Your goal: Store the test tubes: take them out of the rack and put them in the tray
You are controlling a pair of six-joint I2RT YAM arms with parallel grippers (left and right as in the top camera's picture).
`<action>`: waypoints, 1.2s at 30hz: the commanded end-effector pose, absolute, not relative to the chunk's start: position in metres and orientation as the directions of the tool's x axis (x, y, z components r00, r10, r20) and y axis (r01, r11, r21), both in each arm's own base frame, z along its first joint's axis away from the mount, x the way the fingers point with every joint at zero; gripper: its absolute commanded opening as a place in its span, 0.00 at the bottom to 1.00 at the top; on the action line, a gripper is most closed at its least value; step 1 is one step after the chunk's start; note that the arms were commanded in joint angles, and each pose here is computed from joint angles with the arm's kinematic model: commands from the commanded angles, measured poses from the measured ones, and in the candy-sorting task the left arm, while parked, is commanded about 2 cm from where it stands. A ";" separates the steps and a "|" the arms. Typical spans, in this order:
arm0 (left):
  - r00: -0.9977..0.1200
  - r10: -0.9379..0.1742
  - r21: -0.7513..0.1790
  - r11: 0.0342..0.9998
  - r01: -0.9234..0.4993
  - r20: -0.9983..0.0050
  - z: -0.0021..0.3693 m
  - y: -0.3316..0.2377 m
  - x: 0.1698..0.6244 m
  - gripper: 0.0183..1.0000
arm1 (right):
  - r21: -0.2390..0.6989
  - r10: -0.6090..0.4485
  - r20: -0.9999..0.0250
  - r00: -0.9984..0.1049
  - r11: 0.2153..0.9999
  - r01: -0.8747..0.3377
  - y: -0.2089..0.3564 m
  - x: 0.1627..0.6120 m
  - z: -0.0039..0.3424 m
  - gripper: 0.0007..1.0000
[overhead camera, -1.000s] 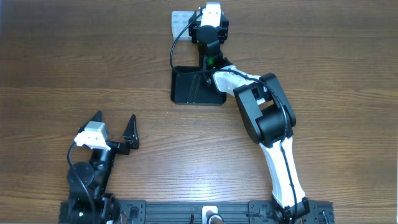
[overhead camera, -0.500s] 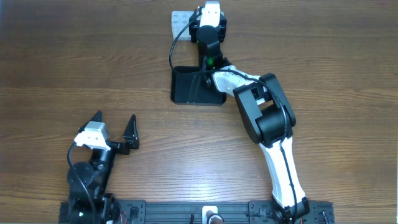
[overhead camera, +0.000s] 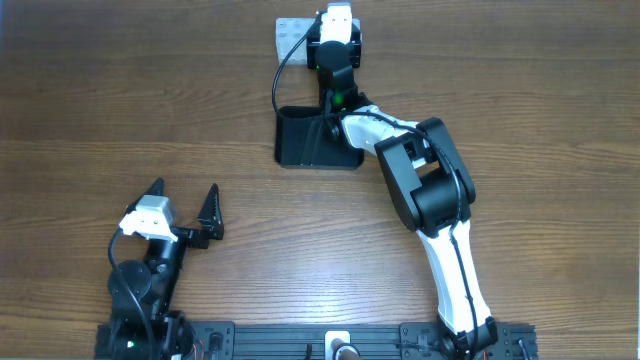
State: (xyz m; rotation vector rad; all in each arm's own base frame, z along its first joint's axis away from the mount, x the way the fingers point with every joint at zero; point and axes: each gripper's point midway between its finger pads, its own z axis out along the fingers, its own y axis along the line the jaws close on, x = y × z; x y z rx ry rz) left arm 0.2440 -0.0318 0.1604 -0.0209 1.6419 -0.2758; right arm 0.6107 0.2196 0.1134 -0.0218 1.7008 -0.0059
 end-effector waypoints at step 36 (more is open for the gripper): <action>-0.095 -0.191 -0.204 0.967 0.150 -0.977 0.159 -0.032 0.244 1.00 | -0.044 -0.042 -0.993 -0.114 0.999 0.022 0.220 0.612 0.118 0.26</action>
